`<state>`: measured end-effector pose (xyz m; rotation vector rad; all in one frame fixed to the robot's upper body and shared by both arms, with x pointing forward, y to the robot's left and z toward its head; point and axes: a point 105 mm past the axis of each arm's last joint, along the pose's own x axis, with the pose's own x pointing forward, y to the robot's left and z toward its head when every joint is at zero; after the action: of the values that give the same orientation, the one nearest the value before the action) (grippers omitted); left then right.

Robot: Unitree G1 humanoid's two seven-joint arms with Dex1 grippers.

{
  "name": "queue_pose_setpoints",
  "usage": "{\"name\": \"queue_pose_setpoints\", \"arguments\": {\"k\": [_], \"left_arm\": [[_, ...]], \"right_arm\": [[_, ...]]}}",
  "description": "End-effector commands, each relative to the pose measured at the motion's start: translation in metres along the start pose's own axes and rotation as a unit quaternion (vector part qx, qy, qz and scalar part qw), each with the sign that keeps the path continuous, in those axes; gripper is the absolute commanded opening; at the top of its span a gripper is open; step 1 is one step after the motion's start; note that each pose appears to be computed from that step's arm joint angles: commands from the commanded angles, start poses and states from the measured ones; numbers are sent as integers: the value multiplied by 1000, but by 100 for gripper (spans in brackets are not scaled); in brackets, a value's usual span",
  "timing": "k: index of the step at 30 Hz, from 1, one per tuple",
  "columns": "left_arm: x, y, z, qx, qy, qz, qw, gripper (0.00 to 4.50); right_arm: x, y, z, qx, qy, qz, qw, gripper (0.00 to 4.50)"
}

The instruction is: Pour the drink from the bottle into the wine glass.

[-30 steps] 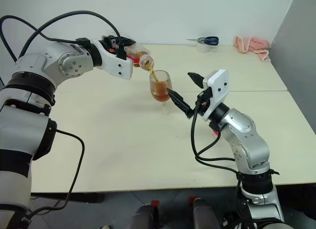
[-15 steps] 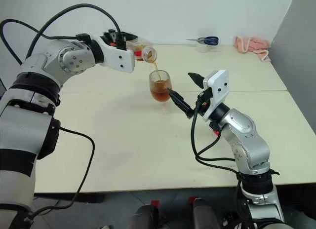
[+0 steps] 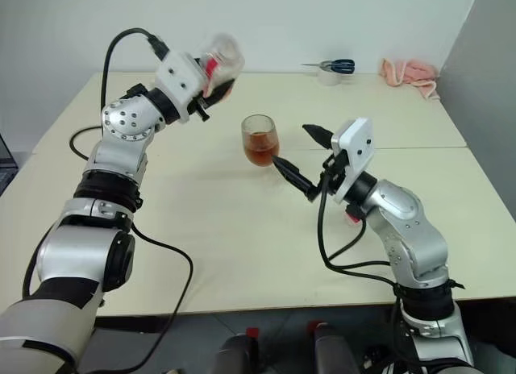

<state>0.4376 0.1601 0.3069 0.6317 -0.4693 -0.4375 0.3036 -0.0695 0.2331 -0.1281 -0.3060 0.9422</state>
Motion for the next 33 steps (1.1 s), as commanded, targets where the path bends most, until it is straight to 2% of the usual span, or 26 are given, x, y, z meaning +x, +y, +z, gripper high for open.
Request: {"name": "queue_pose_setpoints", "arguments": {"k": [1,5,11,15,20,33], "left_arm": [[-23,29,-1,-91,0,120,989,174],[-68,32,-46,-190,64,232,952,174],[-110,2,-89,-232,135,262,927,174],[-120,-18,-97,-271,124,247,922,174],[-123,-27,-109,-308,112,243,913,174],[-120,-35,-134,-279,174,234,915,174]], "right_arm": [[-15,23,-1,-19,13,75,997,450],[-35,40,-20,-16,47,135,990,450],[-35,37,-31,0,44,127,991,450],[-30,36,-31,12,34,113,993,450],[-26,39,-30,17,30,108,994,450],[-23,29,-27,43,20,63,997,450]]}}
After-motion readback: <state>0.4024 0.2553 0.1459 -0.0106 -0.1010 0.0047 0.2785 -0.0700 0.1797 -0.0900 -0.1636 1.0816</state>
